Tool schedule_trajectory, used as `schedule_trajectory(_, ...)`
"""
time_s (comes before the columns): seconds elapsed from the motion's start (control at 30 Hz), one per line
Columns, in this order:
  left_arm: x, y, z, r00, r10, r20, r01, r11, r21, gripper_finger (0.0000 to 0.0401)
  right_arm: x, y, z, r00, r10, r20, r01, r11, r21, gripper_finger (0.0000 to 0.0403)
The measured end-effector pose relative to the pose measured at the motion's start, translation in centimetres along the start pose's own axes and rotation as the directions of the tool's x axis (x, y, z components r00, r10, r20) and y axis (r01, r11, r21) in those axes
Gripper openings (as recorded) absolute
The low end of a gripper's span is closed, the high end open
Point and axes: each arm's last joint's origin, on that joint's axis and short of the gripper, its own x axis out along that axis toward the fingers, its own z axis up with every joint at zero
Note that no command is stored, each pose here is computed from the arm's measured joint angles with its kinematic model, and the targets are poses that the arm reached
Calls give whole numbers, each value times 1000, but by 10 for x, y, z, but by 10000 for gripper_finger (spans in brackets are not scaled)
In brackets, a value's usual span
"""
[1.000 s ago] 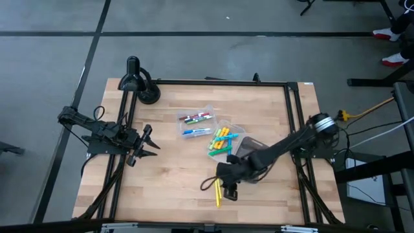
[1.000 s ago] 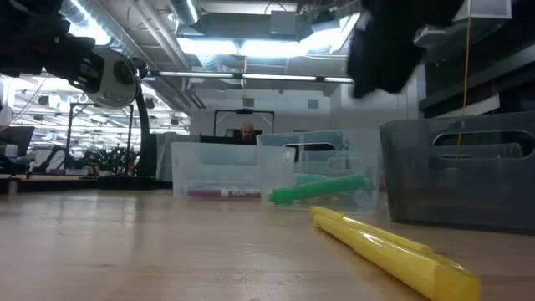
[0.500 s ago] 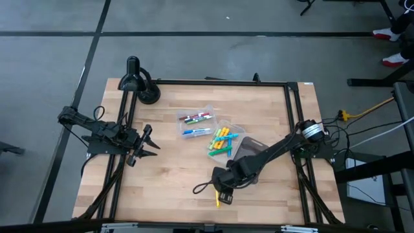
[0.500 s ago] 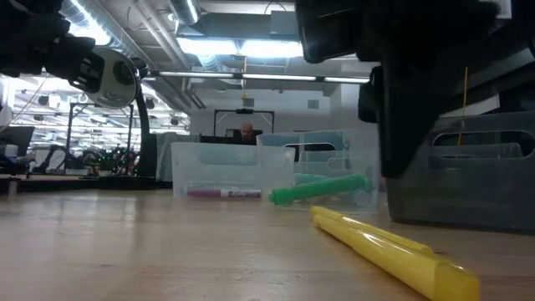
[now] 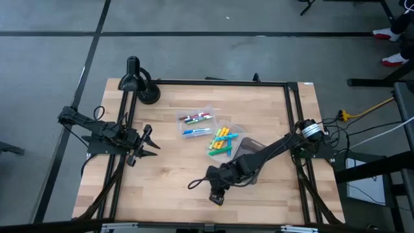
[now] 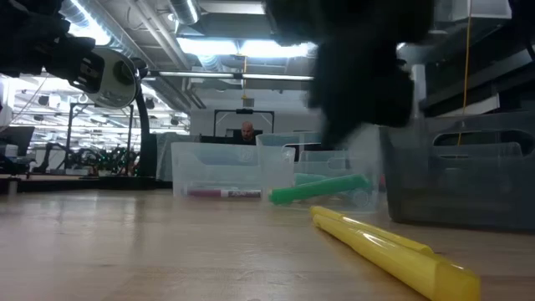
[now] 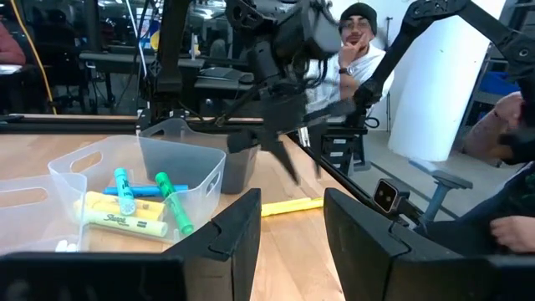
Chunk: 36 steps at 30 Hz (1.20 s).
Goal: Pick & Place Markers
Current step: Put the right yellow pen into the black bin
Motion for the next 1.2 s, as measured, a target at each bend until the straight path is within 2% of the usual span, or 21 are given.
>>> schedule_trajectory(0.1, 0, 0, 0, 1000, 0, 0, 0, 1000, 0, 128, -1, 11, 8, 990, 129, 60, -126, 990, -61, 152)
schedule_trajectory(0.17, 0, 0, 0, 1000, 0, 0, 0, 1000, 0, 127, -2, 17, 7, 981, 176, 82, -170, 982, -76, 152)
schedule_trajectory(0.43, 0, 0, 0, 1000, 0, 1, 0, 1000, 0, 128, -1, 31, -6, 970, 235, 53, -233, 971, -53, 152)
schedule_trajectory(0.63, 0, 0, 0, 1000, 0, 1, 0, 1000, 0, 128, -5, 49, -9, 930, 351, 112, -326, 925, -197, 152)
schedule_trajectory(0.7, 0, 0, 0, 1000, 0, 1, 0, 1000, 0, 127, -4, 50, -13, 935, 341, 94, -316, 925, -212, 152)
schedule_trajectory(0.9, 0, 0, 0, 1000, 0, 1, 0, 1000, 0, 127, 4, 41, -31, 974, 221, 42, -206, 952, -228, 152)
schedule_trajectory(1.2, 0, 0, 0, 1000, 0, 1, 0, 1000, 0, 127, 21, 28, -62, 978, 209, -25, -208, 942, -263, 152)
